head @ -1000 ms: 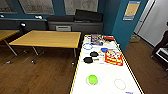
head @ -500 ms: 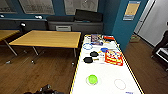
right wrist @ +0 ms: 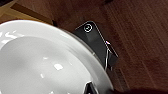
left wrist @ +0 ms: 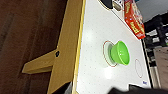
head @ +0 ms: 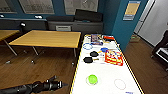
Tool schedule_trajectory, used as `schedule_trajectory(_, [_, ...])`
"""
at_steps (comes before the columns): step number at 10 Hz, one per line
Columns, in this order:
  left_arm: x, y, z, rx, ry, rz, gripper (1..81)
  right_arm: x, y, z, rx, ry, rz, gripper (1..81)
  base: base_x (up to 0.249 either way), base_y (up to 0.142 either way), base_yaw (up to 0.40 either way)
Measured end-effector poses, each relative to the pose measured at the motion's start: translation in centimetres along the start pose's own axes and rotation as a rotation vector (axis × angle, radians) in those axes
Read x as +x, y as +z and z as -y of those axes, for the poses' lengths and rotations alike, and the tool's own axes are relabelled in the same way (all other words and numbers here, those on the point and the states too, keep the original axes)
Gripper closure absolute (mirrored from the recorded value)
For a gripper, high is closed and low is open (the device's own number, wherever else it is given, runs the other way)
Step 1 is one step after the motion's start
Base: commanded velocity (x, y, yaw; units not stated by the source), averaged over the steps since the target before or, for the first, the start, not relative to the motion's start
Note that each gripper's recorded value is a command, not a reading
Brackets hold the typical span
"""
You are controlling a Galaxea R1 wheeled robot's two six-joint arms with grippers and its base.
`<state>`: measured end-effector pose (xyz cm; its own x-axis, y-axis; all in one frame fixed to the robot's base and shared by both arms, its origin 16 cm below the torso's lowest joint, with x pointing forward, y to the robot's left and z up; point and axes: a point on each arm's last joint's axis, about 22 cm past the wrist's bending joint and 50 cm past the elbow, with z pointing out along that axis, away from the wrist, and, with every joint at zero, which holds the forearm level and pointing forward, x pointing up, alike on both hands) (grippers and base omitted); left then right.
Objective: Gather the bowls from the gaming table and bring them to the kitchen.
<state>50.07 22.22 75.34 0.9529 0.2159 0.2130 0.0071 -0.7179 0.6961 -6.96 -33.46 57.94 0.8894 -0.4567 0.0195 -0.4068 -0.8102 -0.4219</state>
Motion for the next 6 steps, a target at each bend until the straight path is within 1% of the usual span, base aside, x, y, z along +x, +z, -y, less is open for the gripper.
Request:
schedule_trajectory(1, [1.8,-0.1,0.3,0.025,-0.014,-0.006,1.0,0.5,0.3,0.2,0.005,-0.004,0.006,81.1,0.0,0.0,0.0])
schedule_trajectory(2, [3.1,-0.1,1.0,0.055,-0.038,-0.008,1.0,0.8,0.6,0.5,0.01,-0.007,0.01,81.1,0.0,0.0,0.0])
schedule_trajectory(3, [4.3,0.1,1.3,0.079,-0.043,-0.004,1.0,1.0,0.8,0.8,0.015,-0.007,0.014,81.1,0.0,0.0,0.0])
schedule_trajectory(4, [5.6,0.7,0.6,0.082,-0.035,-0.009,1.0,0.8,0.9,1.0,0.018,-0.005,0.018,81.1,0.0,0.0,0.0])
schedule_trajectory(5, [6.2,1.5,-0.3,0.078,-0.027,-0.005,1.0,0.7,0.8,1.0,0.018,-0.005,0.021,81.1,0.0,0.0,0.0])
schedule_trajectory(6, [6.1,2.5,-1.0,0.072,-0.021,0.007,1.0,0.8,0.9,1.0,0.018,-0.005,0.021,81.1,0.0,0.0,0.0])
